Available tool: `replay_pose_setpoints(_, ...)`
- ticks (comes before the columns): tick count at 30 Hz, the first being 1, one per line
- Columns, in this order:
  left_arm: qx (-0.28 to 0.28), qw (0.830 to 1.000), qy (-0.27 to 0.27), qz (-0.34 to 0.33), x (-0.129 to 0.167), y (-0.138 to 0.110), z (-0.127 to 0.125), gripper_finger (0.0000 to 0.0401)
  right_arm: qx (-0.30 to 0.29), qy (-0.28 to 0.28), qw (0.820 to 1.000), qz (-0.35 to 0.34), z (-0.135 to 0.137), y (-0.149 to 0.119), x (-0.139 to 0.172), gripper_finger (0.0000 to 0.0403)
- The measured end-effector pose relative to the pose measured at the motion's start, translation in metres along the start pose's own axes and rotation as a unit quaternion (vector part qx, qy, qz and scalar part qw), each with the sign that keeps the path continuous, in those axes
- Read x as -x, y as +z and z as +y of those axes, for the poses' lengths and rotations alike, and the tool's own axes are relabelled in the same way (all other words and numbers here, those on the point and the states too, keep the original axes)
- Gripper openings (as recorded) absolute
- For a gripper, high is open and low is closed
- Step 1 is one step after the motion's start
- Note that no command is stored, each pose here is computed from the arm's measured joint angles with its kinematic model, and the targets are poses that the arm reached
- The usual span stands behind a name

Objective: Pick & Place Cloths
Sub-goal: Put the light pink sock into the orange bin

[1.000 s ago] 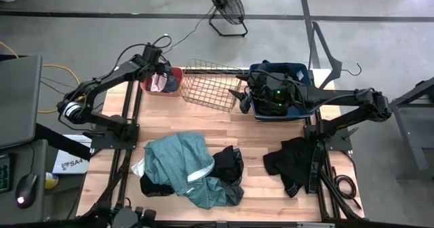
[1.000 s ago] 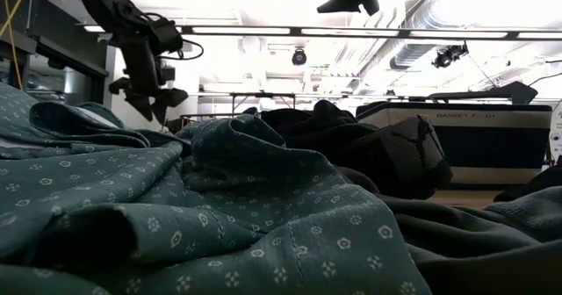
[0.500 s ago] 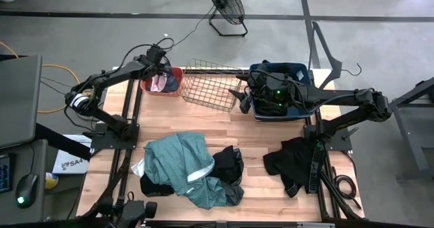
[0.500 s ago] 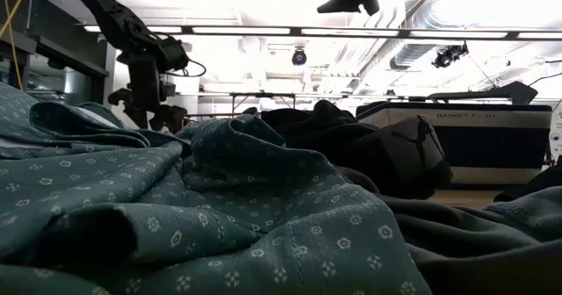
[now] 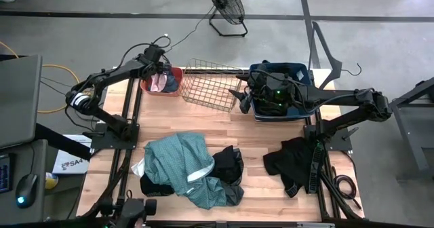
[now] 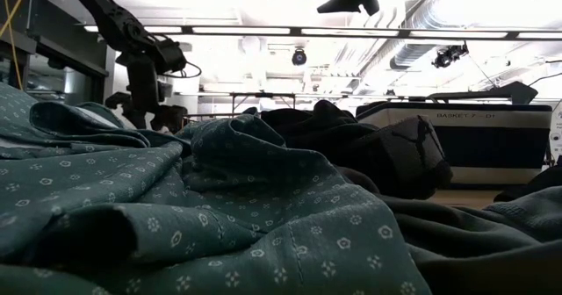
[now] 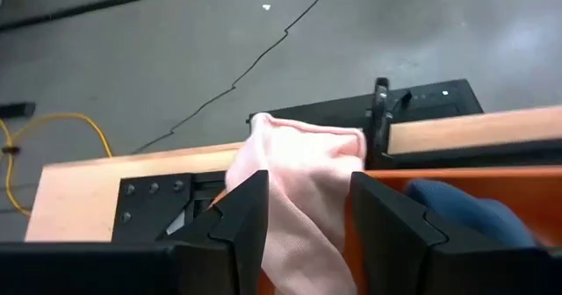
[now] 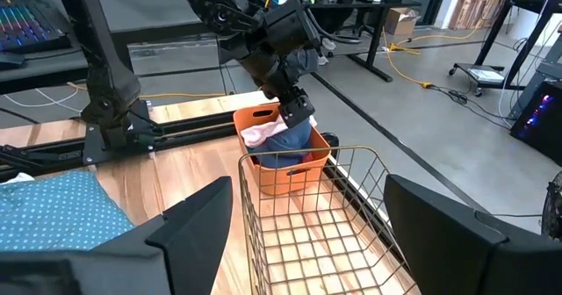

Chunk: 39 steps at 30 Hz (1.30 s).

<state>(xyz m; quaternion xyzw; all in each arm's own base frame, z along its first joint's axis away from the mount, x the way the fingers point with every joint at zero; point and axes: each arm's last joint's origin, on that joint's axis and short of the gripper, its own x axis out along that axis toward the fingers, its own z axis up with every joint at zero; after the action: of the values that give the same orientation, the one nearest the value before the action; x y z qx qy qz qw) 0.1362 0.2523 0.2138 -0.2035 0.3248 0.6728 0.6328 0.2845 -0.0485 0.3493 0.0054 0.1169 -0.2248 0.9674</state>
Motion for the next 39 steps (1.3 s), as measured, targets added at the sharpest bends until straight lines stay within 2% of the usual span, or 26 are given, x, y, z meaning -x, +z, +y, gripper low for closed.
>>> replay_pose_setpoints(5,0.024,1.000,-0.003,-0.004,-0.002,0.001,-0.001,0.0157,0.000,0.000,1.000,0.000,0.000,0.000,0.000,0.0288)
replay_pose_setpoints(13,0.016,1.000,0.012,0.010,-0.010,-0.004,-0.004,0.0150,0.001,0.000,1.000,0.005,0.000,-0.001,0.000,0.0288)
replay_pose_setpoints(22,-0.003,0.999,0.034,0.038,-0.029,-0.014,-0.011,0.0099,0.003,0.000,1.000,0.009,0.000,-0.002,0.000,0.0288)
replay_pose_setpoints(29,-0.006,0.999,0.019,0.039,-0.024,-0.012,-0.010,0.0010,0.003,0.000,1.000,0.011,0.000,-0.002,0.000,0.0288)
replay_pose_setpoints(39,-0.011,0.998,-0.022,0.054,0.005,-0.010,0.003,0.0001,0.003,0.000,1.000,0.011,0.000,-0.002,0.000,0.0288)
